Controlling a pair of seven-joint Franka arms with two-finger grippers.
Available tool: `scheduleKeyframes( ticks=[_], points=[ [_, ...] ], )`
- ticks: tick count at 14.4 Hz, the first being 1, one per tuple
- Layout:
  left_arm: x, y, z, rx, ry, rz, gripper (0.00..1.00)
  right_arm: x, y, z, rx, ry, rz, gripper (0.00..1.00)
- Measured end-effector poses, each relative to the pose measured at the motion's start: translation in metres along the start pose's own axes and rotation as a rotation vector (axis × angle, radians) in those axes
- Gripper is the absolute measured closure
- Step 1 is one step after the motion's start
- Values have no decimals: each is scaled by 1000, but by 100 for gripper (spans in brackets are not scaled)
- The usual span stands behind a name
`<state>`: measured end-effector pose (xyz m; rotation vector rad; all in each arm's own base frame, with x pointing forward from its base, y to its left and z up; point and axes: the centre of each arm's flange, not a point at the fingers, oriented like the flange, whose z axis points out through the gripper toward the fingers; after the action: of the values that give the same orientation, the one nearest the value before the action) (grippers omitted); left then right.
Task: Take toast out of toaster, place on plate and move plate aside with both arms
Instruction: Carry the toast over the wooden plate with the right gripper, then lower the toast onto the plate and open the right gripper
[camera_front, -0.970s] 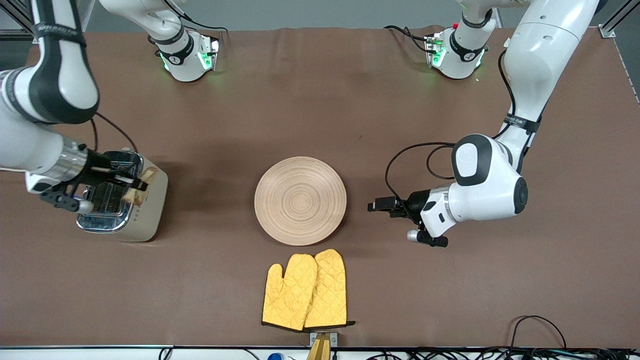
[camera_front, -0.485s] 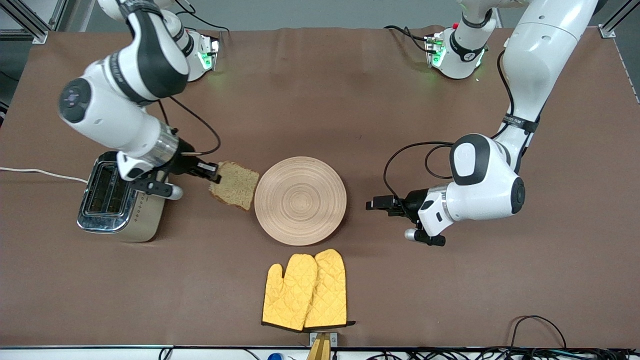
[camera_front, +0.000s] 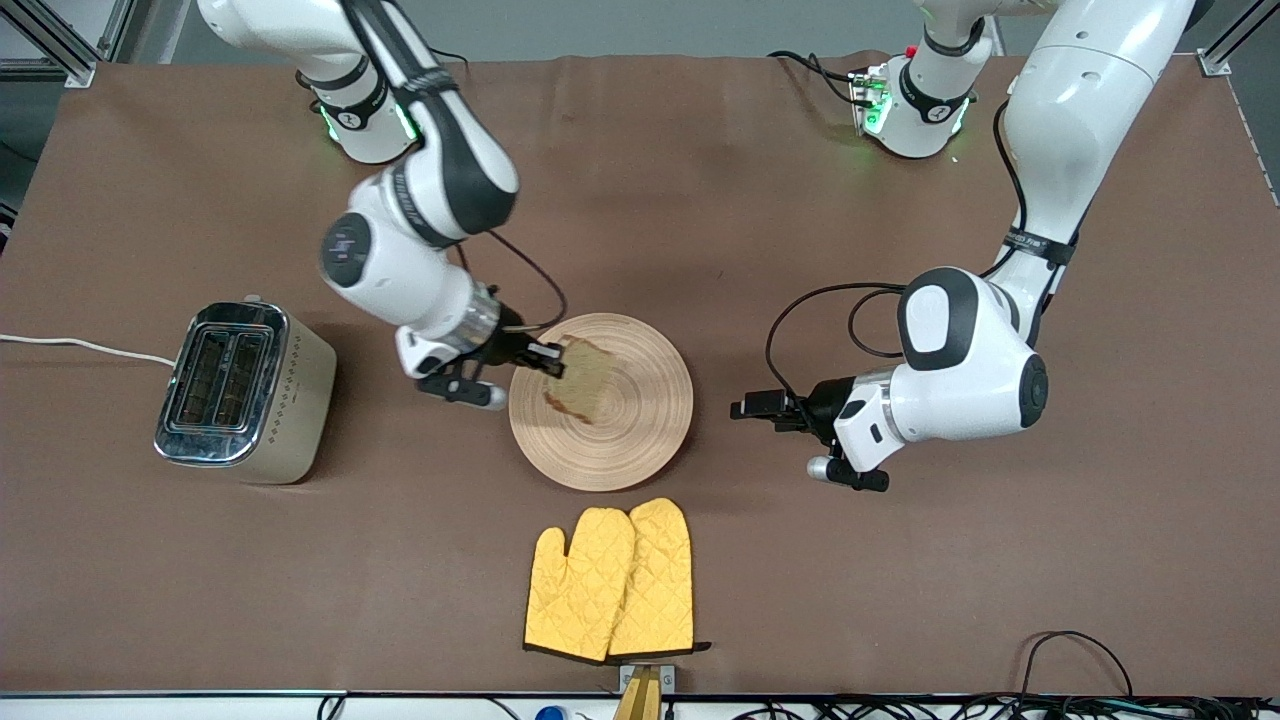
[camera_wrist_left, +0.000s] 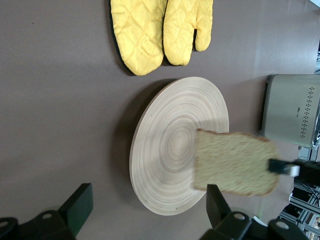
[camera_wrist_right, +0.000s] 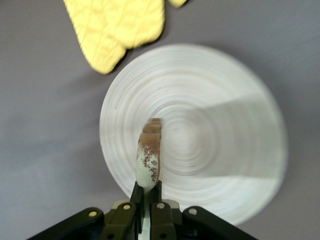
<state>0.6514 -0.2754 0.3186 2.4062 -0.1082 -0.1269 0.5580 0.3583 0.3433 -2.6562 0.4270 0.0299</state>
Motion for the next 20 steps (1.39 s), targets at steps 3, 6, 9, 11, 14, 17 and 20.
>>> scheduleKeyframes(
  ticks=[3,6,9,11,14,17,20],
  points=[
    [0,0,0,0,-1,0,0,-9,-4,30,9,10,-28,92],
    [0,0,0,0,-1,0,0,8,11,30,3,21,-129,92],
    [0,-1,1,0,-2,-2,0,25,31,42,-20,35,-211,92],
    [0,-4,5,-1,-7,-6,0,33,44,52,-37,40,-224,92],
    [2,-9,11,-4,-14,-14,0,42,60,63,-58,32,-241,92],
    [9,-9,14,-14,-9,-12,0,48,80,72,-81,17,-248,92],
    [11,-7,17,-18,-9,-7,0,51,92,75,-92,7,-254,92]
  ],
)
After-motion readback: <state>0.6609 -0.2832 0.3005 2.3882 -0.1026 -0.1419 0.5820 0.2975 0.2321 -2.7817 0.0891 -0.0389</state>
